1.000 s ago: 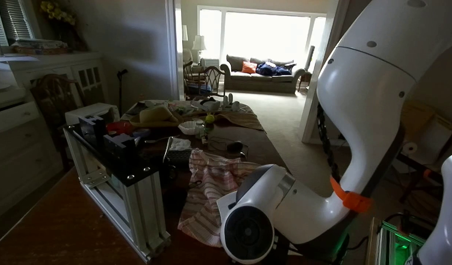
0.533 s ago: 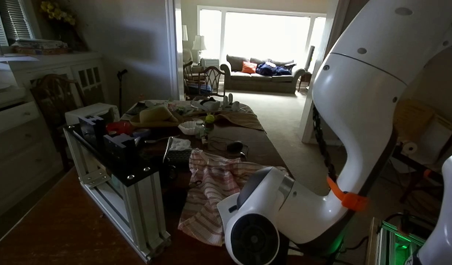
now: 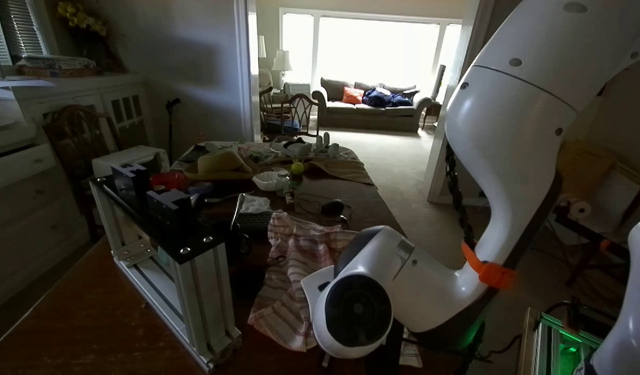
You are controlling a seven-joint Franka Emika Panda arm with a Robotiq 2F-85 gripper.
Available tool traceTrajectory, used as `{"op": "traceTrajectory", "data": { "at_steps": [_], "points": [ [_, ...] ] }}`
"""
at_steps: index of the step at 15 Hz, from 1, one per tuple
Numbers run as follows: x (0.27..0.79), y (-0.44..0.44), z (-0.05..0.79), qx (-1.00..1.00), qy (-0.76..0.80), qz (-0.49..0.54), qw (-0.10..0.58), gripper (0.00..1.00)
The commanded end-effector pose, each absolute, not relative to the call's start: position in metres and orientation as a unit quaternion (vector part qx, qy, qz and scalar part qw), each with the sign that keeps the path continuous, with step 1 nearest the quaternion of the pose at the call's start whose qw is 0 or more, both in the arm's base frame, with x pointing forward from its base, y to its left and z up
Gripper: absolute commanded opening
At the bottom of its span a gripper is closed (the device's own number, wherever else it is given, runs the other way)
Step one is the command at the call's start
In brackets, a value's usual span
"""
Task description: Fold the towel once in length then once in width
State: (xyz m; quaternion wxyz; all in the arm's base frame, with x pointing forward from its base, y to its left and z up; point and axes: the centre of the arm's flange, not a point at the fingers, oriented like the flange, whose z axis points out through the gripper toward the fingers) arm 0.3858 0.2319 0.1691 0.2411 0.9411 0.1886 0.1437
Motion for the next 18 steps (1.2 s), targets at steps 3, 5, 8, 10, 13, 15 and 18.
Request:
{"op": "traceTrajectory", "data": {
  "at_steps": [3,5,8,10,13,15,18],
  "points": [
    [0.407,0.212,0.248,0.963,0.202,0.1,0.146,0.01],
    [0.414,0.2,0.272,0.968,0.203,0.092,0.113,0.01],
    [0.42,0.178,0.309,0.974,0.2,0.086,0.059,0.01],
    [0.428,0.164,0.323,0.977,0.193,0.09,0.033,0.01],
    [0.447,0.139,0.342,0.98,0.175,0.09,0.0,0.01],
    [0.462,0.118,0.356,0.982,0.161,0.099,-0.015,0.01],
    [0.485,0.079,0.39,0.98,0.157,0.117,-0.039,0.01]
  ]
}}
